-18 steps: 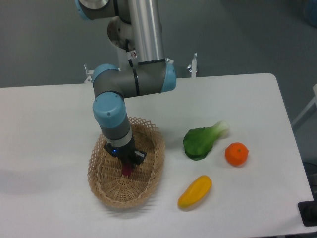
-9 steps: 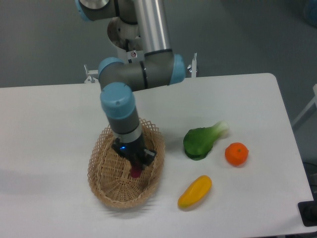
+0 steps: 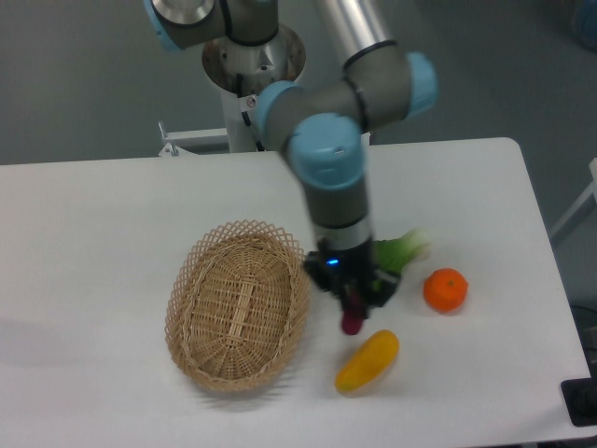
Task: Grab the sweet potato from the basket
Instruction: 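Lift the sweet potato out of the basket toward the tangerine, then raise the held sweet potato above the table beside the tangerine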
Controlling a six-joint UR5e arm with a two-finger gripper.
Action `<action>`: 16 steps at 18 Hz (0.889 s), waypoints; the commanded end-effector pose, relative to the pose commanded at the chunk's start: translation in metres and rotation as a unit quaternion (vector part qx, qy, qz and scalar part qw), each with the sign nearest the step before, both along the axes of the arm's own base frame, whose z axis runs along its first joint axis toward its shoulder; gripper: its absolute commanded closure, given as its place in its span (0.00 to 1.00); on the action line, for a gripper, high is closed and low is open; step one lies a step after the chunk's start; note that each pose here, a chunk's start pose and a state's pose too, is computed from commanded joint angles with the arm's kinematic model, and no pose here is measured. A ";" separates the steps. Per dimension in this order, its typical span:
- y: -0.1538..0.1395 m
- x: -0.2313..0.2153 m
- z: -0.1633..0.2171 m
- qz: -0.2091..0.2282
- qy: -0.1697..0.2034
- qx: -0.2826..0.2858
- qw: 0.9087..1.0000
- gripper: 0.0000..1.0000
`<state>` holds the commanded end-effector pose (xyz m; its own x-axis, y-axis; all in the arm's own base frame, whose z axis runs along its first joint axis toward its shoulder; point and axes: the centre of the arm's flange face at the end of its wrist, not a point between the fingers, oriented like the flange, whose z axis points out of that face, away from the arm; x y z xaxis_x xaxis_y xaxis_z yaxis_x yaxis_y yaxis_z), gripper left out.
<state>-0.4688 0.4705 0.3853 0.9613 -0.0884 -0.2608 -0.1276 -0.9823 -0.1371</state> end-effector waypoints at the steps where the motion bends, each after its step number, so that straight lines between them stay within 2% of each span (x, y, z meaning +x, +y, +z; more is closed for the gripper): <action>1: -0.011 -0.013 0.005 -0.007 0.000 0.000 1.000 0.70; 5: -0.048 -0.055 0.014 -0.032 -0.001 -0.003 0.999 0.70; 8: -0.063 -0.071 0.012 -0.045 0.003 -0.010 0.999 0.70; 16: -0.068 -0.072 0.010 -0.049 0.002 -0.012 0.999 0.70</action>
